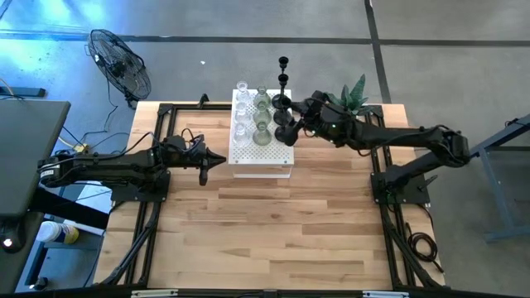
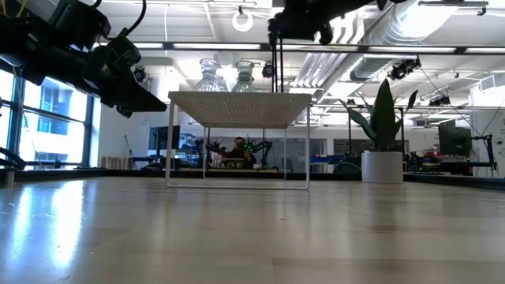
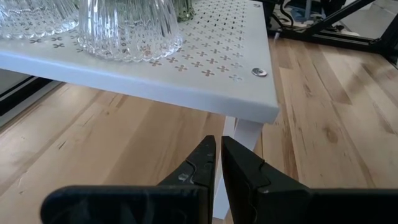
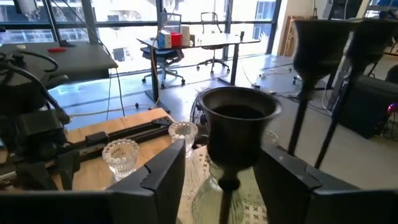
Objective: Pick & Place candle stick holders
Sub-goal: Put the black candle holder on the shelf aligned with the other black candle holders
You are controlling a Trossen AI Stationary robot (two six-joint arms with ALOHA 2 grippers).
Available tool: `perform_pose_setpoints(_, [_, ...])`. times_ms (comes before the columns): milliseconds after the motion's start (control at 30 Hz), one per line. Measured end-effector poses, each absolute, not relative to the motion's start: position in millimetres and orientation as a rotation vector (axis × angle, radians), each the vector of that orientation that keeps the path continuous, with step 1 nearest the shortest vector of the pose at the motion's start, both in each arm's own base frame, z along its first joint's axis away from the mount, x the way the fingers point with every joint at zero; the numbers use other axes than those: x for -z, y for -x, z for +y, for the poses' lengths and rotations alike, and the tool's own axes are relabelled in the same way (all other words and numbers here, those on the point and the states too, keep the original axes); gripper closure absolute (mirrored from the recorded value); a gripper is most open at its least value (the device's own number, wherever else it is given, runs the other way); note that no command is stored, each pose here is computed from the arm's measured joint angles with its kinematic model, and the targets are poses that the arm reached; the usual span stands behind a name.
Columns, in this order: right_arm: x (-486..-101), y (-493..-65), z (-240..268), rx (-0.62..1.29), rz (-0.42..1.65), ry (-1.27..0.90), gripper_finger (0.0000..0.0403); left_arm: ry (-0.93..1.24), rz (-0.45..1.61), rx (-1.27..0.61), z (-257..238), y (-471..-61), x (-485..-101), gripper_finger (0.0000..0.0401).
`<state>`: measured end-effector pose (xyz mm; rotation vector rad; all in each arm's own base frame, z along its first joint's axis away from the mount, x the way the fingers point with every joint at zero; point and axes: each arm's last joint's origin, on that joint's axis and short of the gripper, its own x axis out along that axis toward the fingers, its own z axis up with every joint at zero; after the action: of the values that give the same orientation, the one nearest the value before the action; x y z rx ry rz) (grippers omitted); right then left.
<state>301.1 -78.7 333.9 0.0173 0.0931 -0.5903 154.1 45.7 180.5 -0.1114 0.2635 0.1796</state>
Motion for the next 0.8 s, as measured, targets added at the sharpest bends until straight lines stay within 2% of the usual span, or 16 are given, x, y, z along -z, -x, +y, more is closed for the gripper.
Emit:
perform_pose_setpoints(167, [-340.4, -288.8, -69.2, 0.569, 0.132, -0.032, 0.0222, 0.112, 0.264, -0.180, 45.8, -154.1, -180.4, 0.0378])
perform_pose_setpoints(367, [-328.9, -280.0, -47.8, 0.503, 0.319, -0.029, 0.0232, 0.112, 0.263, -0.178, 45.7, -154.1, -180.4, 0.0378])
perform_pose_setpoints(500, [-312.9, -274.7, -32.3, 0.502, 0.477, -0.007, 0.0282, 0.112, 0.263, -0.179, 45.7, -154.1, -180.4, 0.0378])
perform_pose_setpoints(667, [-281.8, -267.8, -34.9, 0.636, 0.538, -0.024, 0.0378, 0.115, 0.254, -0.181, 45.8, -154.3, -181.2, 0.0378])
perform_pose_setpoints(733, [-269.0, -266.4, -42.1, 0.668, 0.531, -0.044, 0.0395, 0.116, 0.253, -0.181, 45.9, -154.3, -181.3, 0.0378])
perform_pose_setpoints(800, [-258.0, -264.7, -50.7, 0.699, 0.507, -0.073, 0.0387, 0.116, 0.253, -0.182, 45.8, -154.3, -181.4, 0.0378])
